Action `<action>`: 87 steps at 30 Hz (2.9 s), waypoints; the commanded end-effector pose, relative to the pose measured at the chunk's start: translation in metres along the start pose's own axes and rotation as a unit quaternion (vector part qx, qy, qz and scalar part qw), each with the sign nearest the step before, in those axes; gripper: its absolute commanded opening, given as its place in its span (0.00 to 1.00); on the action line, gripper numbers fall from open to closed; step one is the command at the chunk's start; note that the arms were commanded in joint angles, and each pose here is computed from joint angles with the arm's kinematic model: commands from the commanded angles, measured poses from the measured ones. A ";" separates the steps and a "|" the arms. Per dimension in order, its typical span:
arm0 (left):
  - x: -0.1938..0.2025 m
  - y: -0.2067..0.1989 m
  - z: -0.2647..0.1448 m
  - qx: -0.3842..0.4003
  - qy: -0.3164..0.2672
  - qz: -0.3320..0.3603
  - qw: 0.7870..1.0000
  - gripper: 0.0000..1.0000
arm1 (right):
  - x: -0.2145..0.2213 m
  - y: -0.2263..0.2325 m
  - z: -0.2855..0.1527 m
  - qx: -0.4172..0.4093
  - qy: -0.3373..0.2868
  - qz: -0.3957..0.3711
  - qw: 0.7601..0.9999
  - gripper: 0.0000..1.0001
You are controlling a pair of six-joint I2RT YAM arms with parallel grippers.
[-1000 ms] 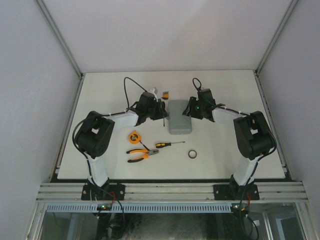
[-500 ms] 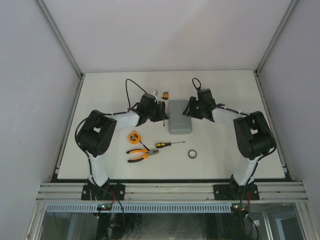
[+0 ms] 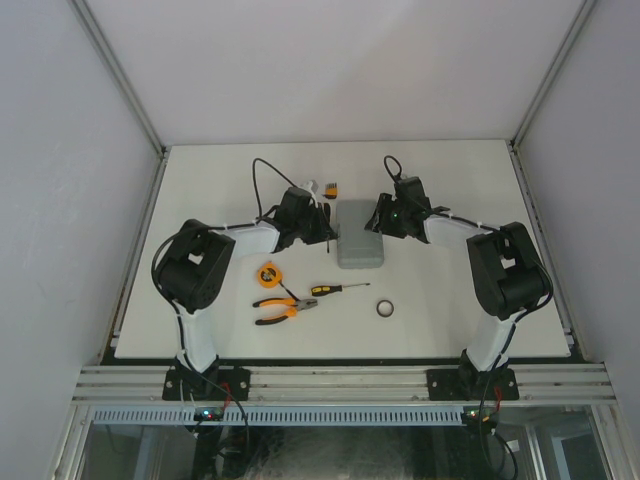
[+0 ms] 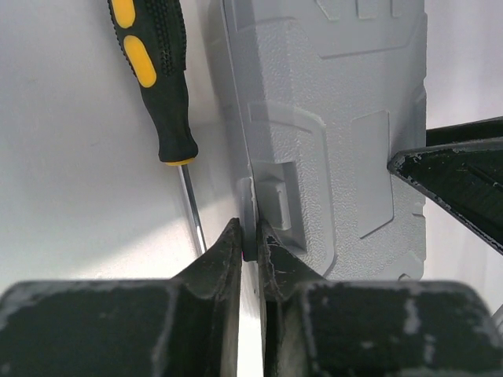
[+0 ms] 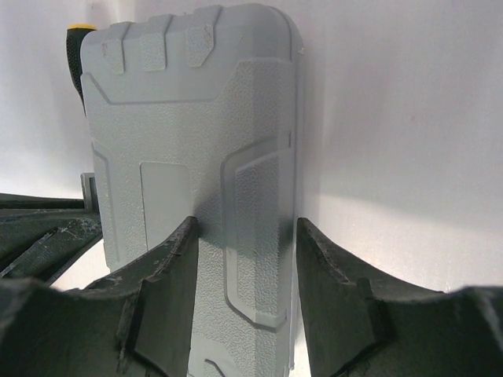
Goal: Sort the tools into containers
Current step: Open the storage box at the center of the board.
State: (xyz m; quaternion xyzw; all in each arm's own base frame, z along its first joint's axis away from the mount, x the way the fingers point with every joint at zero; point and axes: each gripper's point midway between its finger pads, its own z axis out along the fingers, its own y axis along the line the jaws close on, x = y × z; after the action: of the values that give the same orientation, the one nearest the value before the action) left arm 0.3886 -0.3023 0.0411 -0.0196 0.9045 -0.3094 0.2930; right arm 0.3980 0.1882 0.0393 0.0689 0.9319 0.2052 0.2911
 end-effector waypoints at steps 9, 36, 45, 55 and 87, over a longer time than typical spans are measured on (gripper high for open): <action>-0.042 -0.033 -0.020 0.015 -0.046 0.040 0.998 0.00 | 0.009 -0.030 -0.041 0.061 0.017 -0.052 0.997 0.31; -0.068 -0.110 -0.087 0.085 -0.078 0.041 0.992 0.00 | -0.002 -0.024 -0.128 0.028 -0.080 -0.007 0.996 0.60; -0.075 -0.139 -0.095 0.109 -0.082 0.030 0.990 0.00 | 0.003 -0.034 -0.132 0.032 -0.088 0.012 0.996 0.59; -0.074 -0.138 -0.094 0.092 -0.084 0.032 0.992 0.00 | 0.003 -0.043 -0.138 0.044 -0.097 0.019 0.994 0.59; -0.013 -0.045 -0.031 0.011 -0.056 -0.129 0.990 0.06 | 0.024 -0.041 -0.121 0.036 -0.071 0.015 0.997 0.55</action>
State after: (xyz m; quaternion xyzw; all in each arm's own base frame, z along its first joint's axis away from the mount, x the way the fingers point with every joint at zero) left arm 0.3789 -0.3110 0.0963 -0.1483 0.8791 -0.3356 0.3042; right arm 0.3004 0.1087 0.0946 0.1058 0.9233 0.1572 0.3340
